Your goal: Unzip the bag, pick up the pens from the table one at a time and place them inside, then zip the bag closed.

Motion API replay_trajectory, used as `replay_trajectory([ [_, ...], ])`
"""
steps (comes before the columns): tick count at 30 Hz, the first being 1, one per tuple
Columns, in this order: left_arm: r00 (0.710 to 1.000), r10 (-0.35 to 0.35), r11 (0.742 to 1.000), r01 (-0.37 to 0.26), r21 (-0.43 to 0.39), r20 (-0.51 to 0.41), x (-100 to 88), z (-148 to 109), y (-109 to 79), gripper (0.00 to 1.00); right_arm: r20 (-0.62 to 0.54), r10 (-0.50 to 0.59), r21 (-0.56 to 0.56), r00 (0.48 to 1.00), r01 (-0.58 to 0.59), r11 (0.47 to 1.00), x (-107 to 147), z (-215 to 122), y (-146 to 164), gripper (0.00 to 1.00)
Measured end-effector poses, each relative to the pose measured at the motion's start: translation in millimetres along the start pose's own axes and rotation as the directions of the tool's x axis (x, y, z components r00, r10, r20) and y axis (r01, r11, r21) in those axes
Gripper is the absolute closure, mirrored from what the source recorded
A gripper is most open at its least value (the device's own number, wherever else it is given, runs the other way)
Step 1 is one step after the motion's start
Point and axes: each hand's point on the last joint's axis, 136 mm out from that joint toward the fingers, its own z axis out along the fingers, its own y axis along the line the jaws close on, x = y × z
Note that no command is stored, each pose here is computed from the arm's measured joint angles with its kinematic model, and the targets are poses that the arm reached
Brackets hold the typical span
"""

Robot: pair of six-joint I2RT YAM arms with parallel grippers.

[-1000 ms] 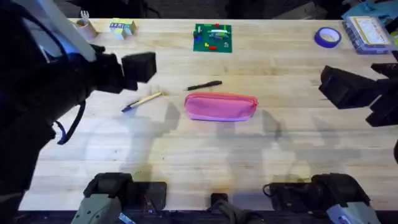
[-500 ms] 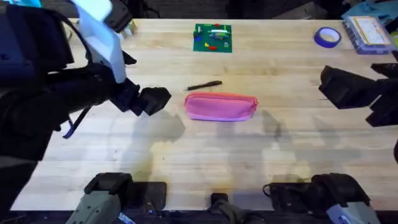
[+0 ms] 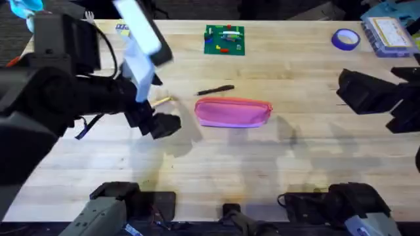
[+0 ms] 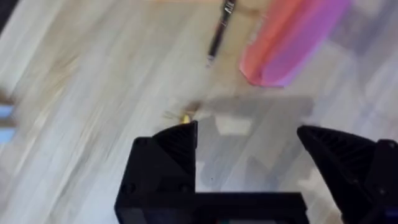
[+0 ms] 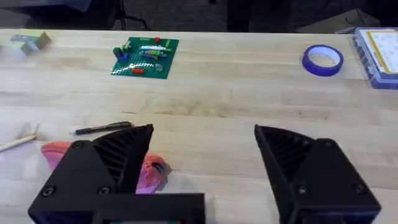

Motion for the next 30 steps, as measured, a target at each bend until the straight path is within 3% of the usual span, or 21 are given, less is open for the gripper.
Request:
replay_trajectory([
  [4,0.992,0.125,0.988,-0.127,0.085,0.031,-0.4,11,-8.5,0.007,0.0,0.0,0.0,1.0,0.0,1.0,0,0,0,0.004],
  [8,0.982,0.18,0.973,-0.186,0.138,0.057,0.3,21,-11.1,0.007,0.0,0.0,0.0,1.0,0.0,1.0,0,0,0,0.004],
  [15,0.977,0.187,0.959,-0.204,0.195,0.103,-2.0,30,-16.7,0.007,0.0,0.0,0.0,1.0,0.0,1.0,0,0,0,0.004],
  [25,0.968,0.201,0.954,-0.228,0.192,0.15,-9.1,35,-12.5,0.008,0.0,0.003,0.0,1.0,-0.003,1.0,0,0,0,0.003],
  [30,0.969,0.158,0.947,-0.203,0.249,0.189,-9.9,50,-13.4,0.007,-0.001,0.003,0.0,1.0,-0.003,1.0,0,0,0,0.003],
])
